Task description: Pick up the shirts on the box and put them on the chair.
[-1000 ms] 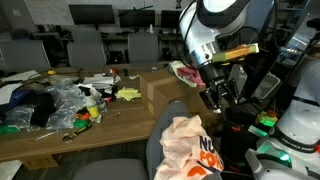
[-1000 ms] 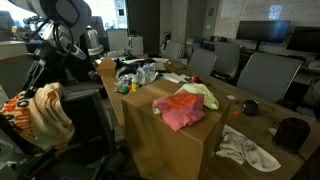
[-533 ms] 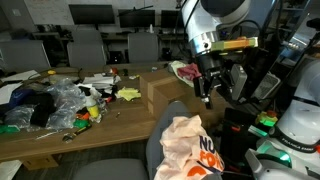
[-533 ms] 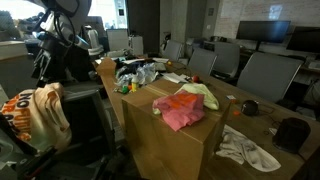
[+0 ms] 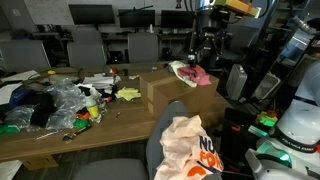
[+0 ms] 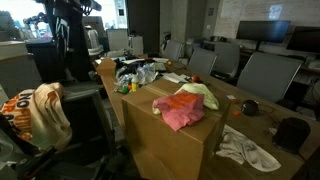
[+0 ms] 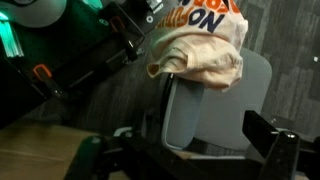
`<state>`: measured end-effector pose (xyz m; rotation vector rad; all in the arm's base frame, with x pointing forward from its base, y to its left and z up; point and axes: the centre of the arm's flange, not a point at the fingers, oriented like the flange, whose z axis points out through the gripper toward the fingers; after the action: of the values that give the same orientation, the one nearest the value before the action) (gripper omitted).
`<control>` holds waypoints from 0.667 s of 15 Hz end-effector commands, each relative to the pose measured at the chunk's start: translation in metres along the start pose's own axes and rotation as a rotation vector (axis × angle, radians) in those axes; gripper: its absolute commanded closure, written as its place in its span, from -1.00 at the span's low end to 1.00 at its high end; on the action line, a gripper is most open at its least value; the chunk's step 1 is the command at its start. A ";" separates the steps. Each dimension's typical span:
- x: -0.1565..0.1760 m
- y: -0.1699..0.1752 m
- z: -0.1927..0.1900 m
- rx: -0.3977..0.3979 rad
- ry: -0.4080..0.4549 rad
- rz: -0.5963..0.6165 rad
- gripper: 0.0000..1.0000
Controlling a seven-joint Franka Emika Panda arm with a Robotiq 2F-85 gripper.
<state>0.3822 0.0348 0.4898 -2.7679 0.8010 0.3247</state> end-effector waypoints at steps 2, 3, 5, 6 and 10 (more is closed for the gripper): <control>0.027 0.011 -0.049 0.049 0.190 0.079 -1.00; 0.033 0.015 -0.055 0.051 0.227 0.103 -1.00; 0.047 0.023 -0.067 0.059 0.290 0.168 -1.00; 0.053 0.027 -0.072 0.053 0.319 0.206 -1.00; 0.078 0.048 -0.088 0.002 0.433 0.386 -1.00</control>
<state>0.4164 -0.0504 0.5347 -2.7216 1.2477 -0.1415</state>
